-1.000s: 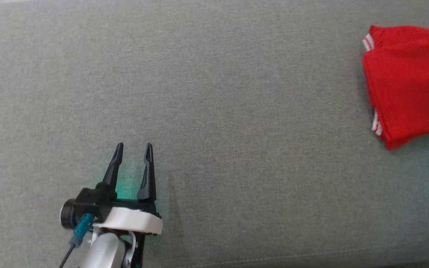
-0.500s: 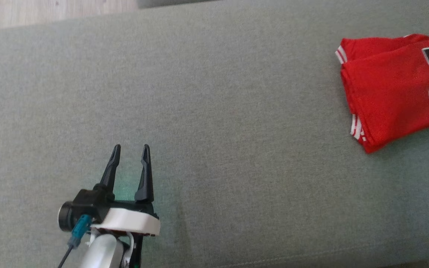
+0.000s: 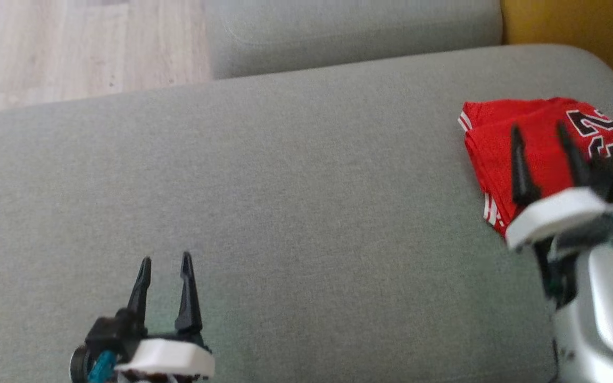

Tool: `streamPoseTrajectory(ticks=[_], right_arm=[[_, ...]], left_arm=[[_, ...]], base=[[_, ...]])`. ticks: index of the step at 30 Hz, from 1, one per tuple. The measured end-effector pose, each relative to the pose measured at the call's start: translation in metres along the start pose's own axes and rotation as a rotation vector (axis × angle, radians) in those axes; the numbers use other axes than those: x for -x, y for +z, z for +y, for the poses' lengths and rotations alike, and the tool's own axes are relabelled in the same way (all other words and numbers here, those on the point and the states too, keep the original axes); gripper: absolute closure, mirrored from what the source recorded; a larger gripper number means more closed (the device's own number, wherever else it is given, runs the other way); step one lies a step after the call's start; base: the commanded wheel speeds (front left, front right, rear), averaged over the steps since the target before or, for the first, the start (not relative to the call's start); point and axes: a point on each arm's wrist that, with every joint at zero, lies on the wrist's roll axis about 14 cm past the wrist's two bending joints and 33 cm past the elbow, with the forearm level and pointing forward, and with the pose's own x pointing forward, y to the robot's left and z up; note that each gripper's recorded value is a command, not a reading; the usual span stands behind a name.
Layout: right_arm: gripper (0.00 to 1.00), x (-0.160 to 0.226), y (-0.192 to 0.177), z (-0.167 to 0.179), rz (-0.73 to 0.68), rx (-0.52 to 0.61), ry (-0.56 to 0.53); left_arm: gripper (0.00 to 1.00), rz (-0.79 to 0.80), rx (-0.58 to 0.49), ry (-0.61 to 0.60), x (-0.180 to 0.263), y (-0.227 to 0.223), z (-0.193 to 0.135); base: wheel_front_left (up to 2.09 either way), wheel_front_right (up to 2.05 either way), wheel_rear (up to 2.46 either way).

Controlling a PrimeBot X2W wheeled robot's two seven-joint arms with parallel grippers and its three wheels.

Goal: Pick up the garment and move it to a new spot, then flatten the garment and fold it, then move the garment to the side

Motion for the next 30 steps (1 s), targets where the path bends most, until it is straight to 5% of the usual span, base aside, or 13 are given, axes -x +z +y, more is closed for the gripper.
streamPoseTrajectory(ticks=[15,30], right_arm=[[0.00,0.077,-0.072,0.041,0.076,-0.115,0.073],[0.00,0.089,-0.087,0.089,0.089,-0.155,0.207]], left_arm=[[0.00,0.022,0.013,0.111,0.039,-0.011,0.028],[0.00,0.047,0.009,0.134,0.053,-0.020,0.032]], base=[[0.00,0.00,0.00],[0.00,0.00,0.00]])
